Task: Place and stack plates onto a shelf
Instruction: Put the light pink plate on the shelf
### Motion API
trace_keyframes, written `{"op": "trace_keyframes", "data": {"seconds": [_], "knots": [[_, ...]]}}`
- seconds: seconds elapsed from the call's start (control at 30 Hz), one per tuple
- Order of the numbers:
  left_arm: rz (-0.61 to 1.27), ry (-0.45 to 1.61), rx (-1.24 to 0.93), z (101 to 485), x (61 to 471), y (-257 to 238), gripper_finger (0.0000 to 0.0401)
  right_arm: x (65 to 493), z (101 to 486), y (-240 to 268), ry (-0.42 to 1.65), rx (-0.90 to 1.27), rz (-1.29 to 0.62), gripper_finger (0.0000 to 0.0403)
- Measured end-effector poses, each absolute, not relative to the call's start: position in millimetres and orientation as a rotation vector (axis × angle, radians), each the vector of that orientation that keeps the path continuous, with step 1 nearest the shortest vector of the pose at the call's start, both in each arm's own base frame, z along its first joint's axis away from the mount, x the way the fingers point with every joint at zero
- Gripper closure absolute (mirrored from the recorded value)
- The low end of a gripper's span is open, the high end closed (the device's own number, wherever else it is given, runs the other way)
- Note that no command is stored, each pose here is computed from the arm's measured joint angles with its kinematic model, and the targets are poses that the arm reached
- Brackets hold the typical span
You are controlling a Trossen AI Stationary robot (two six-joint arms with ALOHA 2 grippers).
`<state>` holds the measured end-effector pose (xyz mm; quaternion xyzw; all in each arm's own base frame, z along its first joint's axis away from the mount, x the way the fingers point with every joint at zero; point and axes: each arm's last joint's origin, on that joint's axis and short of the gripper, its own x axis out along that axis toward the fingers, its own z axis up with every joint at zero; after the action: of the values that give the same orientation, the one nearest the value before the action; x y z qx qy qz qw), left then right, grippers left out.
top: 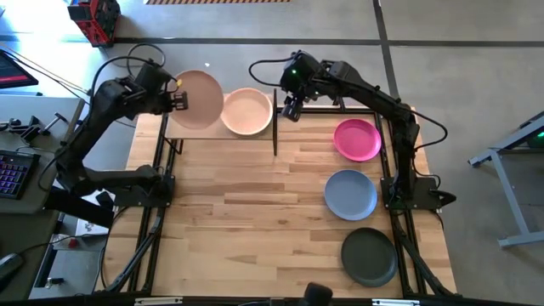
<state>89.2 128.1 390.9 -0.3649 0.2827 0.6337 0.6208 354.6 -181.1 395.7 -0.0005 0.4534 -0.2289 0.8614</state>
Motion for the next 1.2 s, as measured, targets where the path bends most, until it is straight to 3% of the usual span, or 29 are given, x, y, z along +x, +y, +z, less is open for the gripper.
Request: {"op": "trace_keyframes", "data": {"seconds": [0.3, 1.2], "knots": [[1.567, 0.611, -0.893, 390, 74, 140, 0.0394, 352, 395, -185, 0.939, 0.033, -0.438, 0.0222], [1.515, 0.802, -1.063, 353, 91, 180, 0.0393, 352, 394, -185, 0.954, 0.040, -0.430, 0.0222]]}}
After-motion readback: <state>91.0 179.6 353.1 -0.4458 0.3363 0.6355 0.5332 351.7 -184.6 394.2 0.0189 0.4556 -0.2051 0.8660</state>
